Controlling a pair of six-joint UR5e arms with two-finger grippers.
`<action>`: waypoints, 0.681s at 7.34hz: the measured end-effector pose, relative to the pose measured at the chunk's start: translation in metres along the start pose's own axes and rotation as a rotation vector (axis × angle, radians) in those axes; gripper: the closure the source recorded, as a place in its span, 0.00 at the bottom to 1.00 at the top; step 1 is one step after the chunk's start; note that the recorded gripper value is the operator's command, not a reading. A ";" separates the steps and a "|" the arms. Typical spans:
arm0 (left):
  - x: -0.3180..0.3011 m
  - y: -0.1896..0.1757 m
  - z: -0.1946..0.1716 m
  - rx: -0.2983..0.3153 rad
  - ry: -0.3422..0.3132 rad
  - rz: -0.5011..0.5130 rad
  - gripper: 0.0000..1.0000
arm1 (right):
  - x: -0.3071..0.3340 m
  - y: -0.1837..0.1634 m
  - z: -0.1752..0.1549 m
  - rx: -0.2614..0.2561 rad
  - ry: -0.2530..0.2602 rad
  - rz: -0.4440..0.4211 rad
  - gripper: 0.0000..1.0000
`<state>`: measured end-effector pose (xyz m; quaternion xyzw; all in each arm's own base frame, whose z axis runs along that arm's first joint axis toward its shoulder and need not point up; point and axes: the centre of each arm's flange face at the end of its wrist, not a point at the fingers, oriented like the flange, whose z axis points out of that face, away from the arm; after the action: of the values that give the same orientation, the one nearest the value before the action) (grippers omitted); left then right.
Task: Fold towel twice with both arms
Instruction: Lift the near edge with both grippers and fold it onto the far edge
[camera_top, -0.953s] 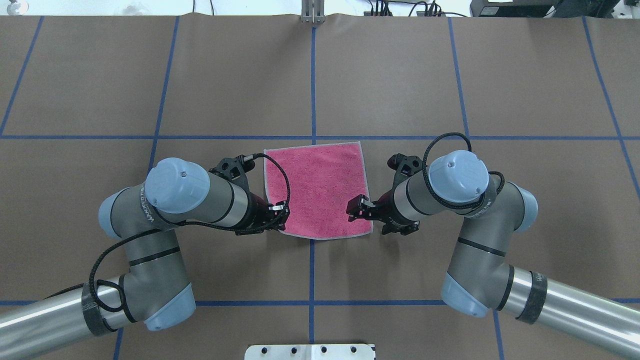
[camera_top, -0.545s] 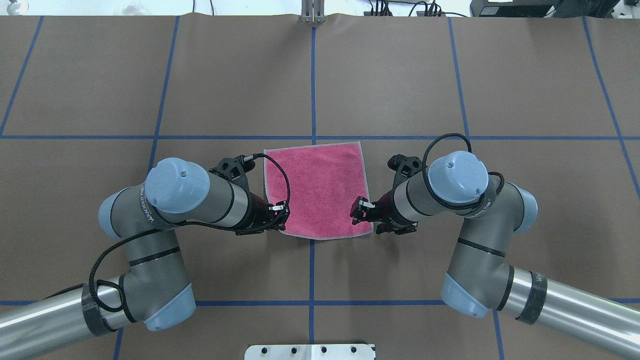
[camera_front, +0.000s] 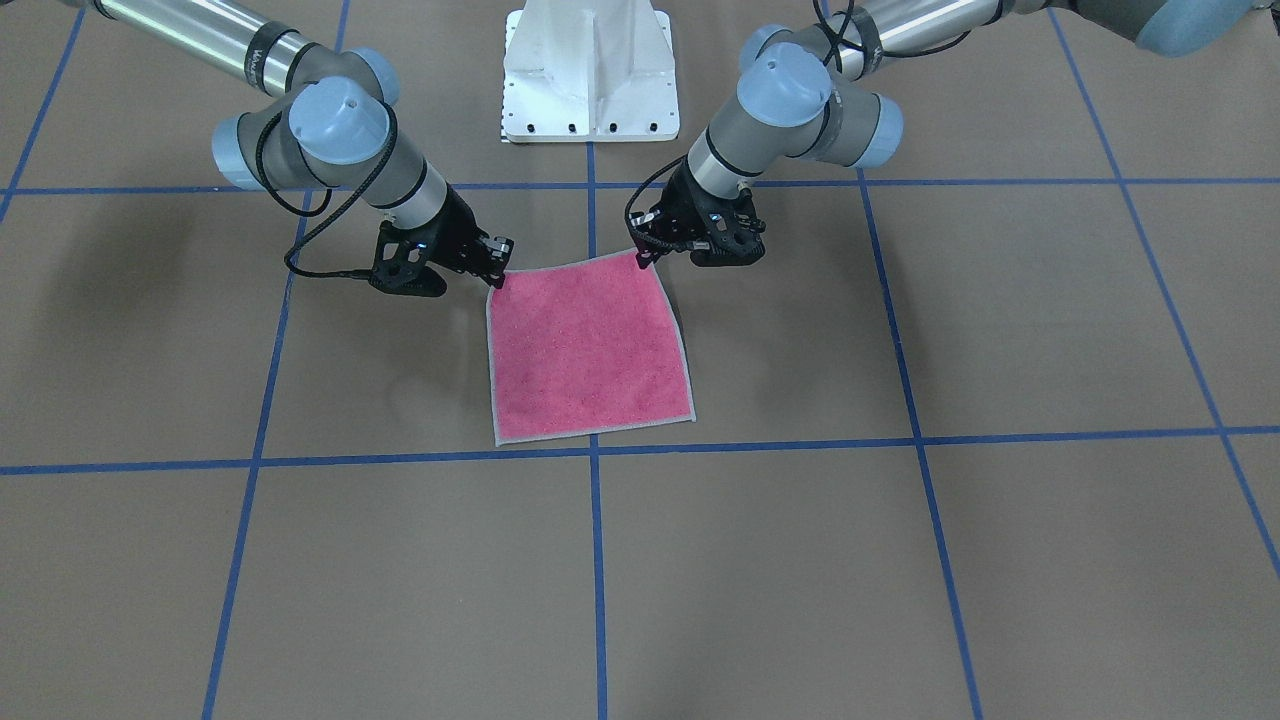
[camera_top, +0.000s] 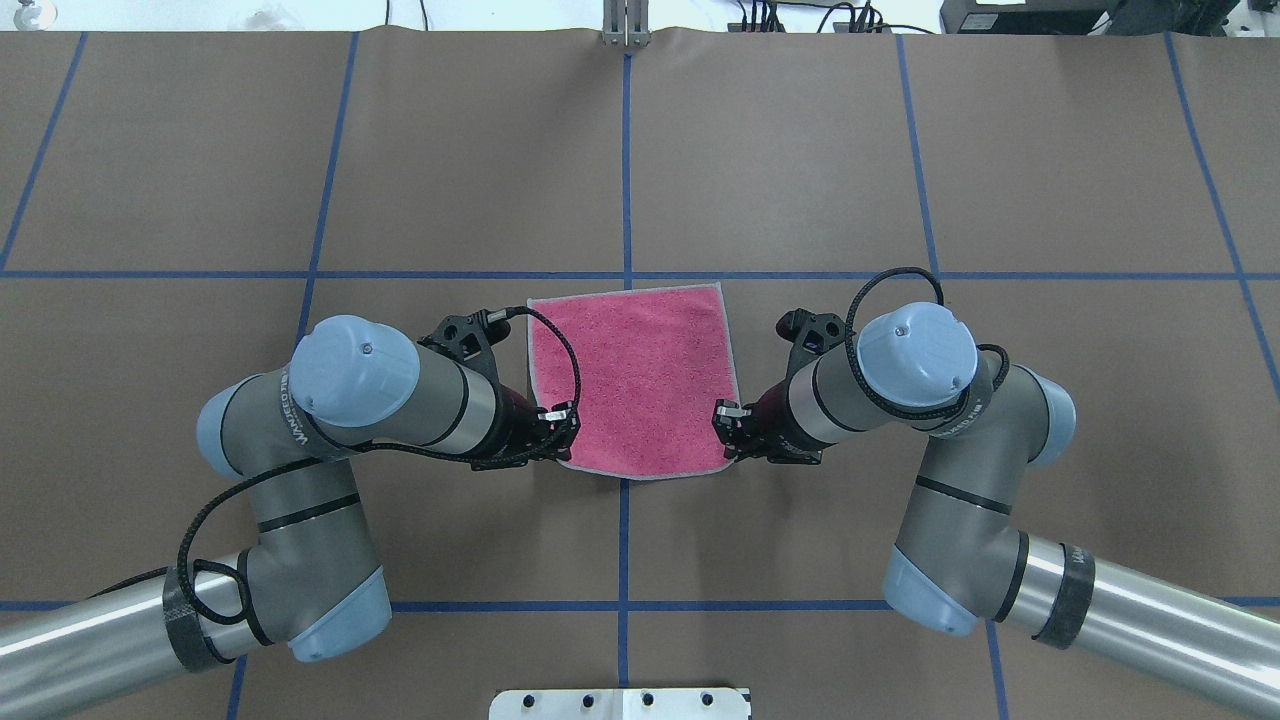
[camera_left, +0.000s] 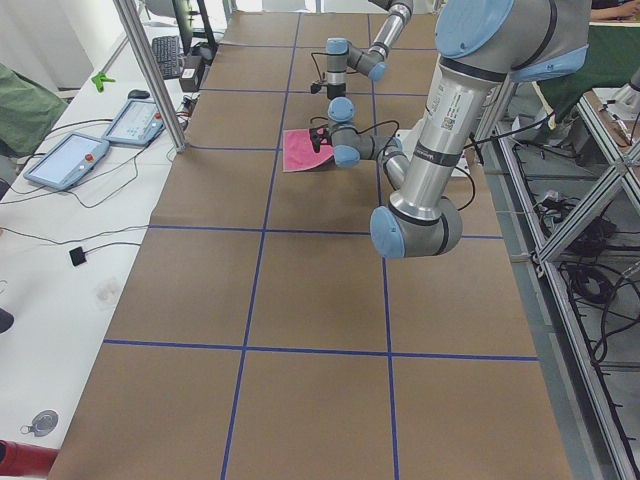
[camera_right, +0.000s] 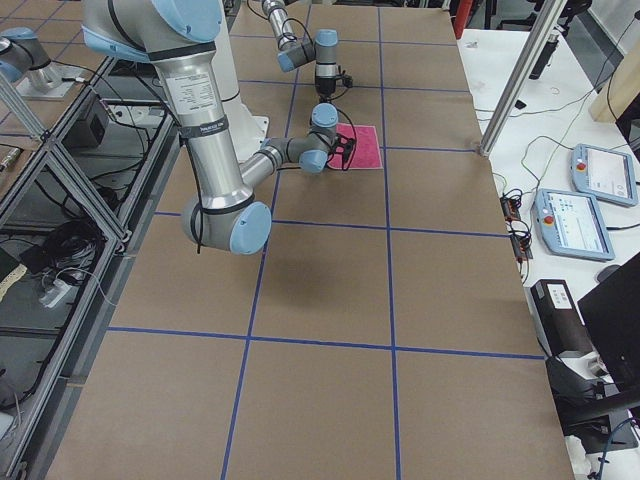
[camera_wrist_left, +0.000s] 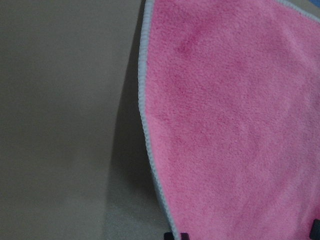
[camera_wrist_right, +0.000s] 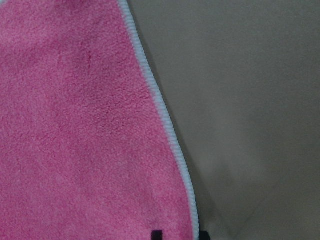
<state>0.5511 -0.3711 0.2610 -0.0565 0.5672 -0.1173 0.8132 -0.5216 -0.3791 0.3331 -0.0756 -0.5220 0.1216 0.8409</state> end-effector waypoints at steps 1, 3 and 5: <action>0.002 0.001 -0.001 0.000 0.004 0.002 1.00 | -0.002 -0.001 -0.003 0.003 -0.008 -0.001 1.00; 0.005 -0.003 -0.007 0.007 0.014 0.002 1.00 | -0.008 -0.009 -0.019 0.016 -0.037 -0.001 1.00; 0.005 -0.023 -0.018 0.036 0.018 -0.007 1.00 | -0.013 -0.021 -0.033 0.035 -0.057 0.004 1.00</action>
<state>0.5333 -0.3937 0.2550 -0.0430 0.5721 -0.1308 0.8085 -0.4945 -0.4027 0.3128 -0.0584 -0.5432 0.1347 0.8266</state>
